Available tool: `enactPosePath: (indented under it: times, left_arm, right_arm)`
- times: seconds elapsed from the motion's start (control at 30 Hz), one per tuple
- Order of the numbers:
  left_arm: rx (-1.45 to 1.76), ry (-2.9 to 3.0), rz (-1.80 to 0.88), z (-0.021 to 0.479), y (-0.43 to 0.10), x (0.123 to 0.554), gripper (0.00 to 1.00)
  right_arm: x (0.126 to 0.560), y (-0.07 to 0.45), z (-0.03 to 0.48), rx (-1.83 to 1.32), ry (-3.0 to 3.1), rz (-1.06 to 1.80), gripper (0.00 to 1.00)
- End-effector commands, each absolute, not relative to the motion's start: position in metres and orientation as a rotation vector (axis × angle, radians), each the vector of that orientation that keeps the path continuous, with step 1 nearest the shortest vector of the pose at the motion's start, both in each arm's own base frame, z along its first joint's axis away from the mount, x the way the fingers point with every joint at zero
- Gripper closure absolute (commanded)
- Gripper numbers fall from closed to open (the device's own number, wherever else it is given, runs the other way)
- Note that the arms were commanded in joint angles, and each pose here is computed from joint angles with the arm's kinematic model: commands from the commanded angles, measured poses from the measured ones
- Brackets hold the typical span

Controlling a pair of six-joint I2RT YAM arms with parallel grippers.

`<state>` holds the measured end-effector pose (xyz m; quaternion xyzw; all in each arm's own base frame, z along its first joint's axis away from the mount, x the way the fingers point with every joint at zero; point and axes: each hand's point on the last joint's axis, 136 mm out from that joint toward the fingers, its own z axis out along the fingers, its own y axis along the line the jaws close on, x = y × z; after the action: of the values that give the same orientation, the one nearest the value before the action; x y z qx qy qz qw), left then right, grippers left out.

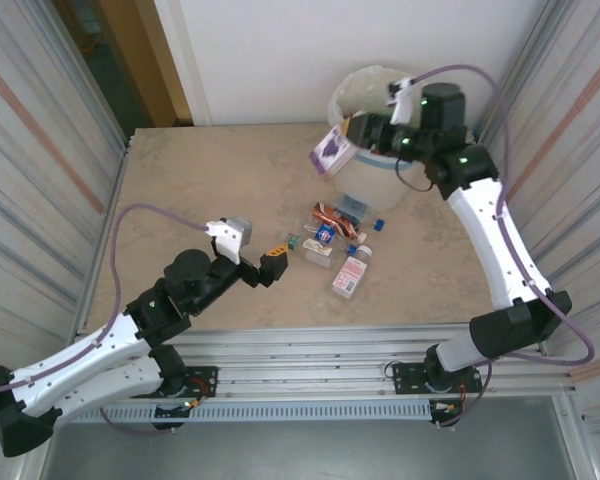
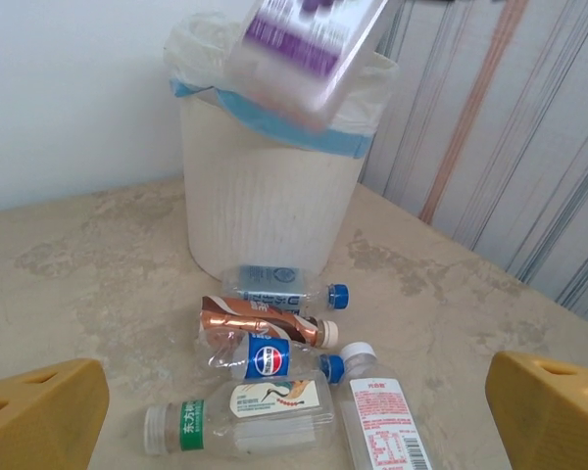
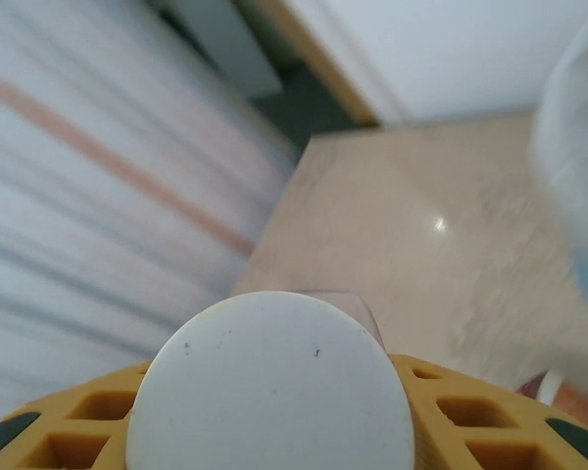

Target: Put the plastic bottles in the bin

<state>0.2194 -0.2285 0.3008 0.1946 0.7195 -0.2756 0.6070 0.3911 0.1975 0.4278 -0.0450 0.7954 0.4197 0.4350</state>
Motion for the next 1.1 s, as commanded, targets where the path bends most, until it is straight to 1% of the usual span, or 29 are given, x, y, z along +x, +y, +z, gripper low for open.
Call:
enactPosePath:
  times: [0.0,0.2,0.3,0.47,0.63,0.7,0.83,0.9,0.97,1.07]
  left_arm:
    - [0.392,1.672,-0.619,0.295,-0.218,0.220,0.01]
    - [0.342,1.711,-0.563,0.286,-0.205,0.224,0.01]
    - [0.336,1.722,-0.547,0.283,-0.203,0.225,0.01]
    - [0.313,1.738,-0.534,0.278,-0.199,0.228,0.01]
    - [0.287,1.754,-0.512,0.272,-0.194,0.232,0.01]
    - [0.276,1.761,-0.507,0.270,-0.193,0.234,0.01]
    - [0.252,1.773,-0.507,0.269,-0.190,0.237,0.01]
    - [0.248,1.780,-0.507,0.269,-0.190,0.238,0.01]
    - [0.243,1.782,-0.507,0.269,-0.190,0.239,0.01]
    - [0.235,1.787,-0.510,0.268,-0.190,0.239,0.01]
  right_arm:
    - [0.417,0.157,0.466,0.039,1.842,1.000,0.89]
    - [0.477,0.107,0.476,0.193,1.761,0.948,0.90]
    - [0.507,0.092,0.467,0.251,1.757,0.906,0.90]
    - [0.550,0.078,0.440,0.317,1.792,0.857,0.88]
    - [0.580,0.085,0.411,0.339,1.849,0.898,0.86]
    - [0.588,0.090,0.400,0.347,1.871,0.913,0.84]
    - [0.597,0.094,0.380,0.371,1.914,0.905,0.73]
    - [0.599,0.092,0.369,0.395,1.938,0.894,0.69]
    - [0.600,0.089,0.361,0.417,1.959,0.883,0.63]
    - [0.599,0.084,0.353,0.432,1.990,0.851,0.51]
